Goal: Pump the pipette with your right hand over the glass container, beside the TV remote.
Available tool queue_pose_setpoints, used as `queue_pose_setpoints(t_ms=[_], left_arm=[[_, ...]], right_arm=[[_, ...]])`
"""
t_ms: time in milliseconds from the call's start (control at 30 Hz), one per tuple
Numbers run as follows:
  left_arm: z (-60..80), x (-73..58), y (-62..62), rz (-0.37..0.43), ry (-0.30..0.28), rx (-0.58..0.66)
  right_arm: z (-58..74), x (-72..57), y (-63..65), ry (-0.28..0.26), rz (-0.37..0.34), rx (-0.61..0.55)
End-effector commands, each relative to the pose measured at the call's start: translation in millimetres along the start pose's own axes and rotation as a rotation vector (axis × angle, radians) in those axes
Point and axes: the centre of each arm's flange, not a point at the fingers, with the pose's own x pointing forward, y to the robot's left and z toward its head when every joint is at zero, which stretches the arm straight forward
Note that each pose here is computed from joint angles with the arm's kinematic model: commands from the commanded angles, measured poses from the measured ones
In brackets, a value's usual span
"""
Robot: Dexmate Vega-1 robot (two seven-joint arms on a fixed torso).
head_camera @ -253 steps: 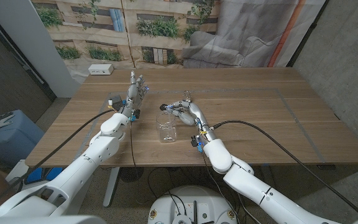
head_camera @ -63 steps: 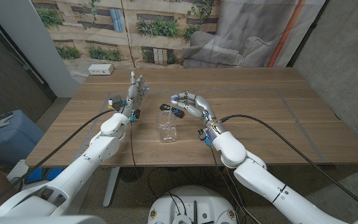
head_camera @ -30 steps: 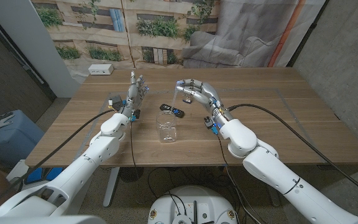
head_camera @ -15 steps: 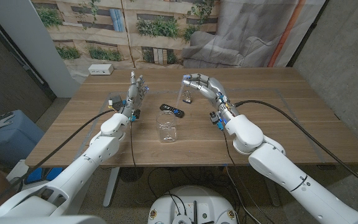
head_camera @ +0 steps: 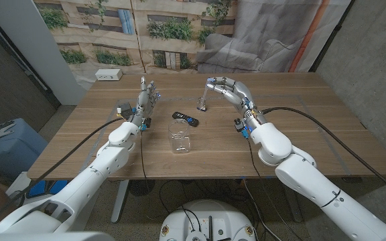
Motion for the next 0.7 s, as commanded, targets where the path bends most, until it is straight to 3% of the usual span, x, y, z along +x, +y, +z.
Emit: queue_pose_setpoints(t_ms=[33,700], left_arm=[[0.5,0.0,0.0,0.0,0.0,0.0],[0.4,0.0,-0.2,0.0,0.0,0.0]], right_arm=[[-4.9,-13.9,-16.2,0.012,-0.038,-0.064],[-28.8,-29.9,-14.1,0.086,-0.036,-0.176]])
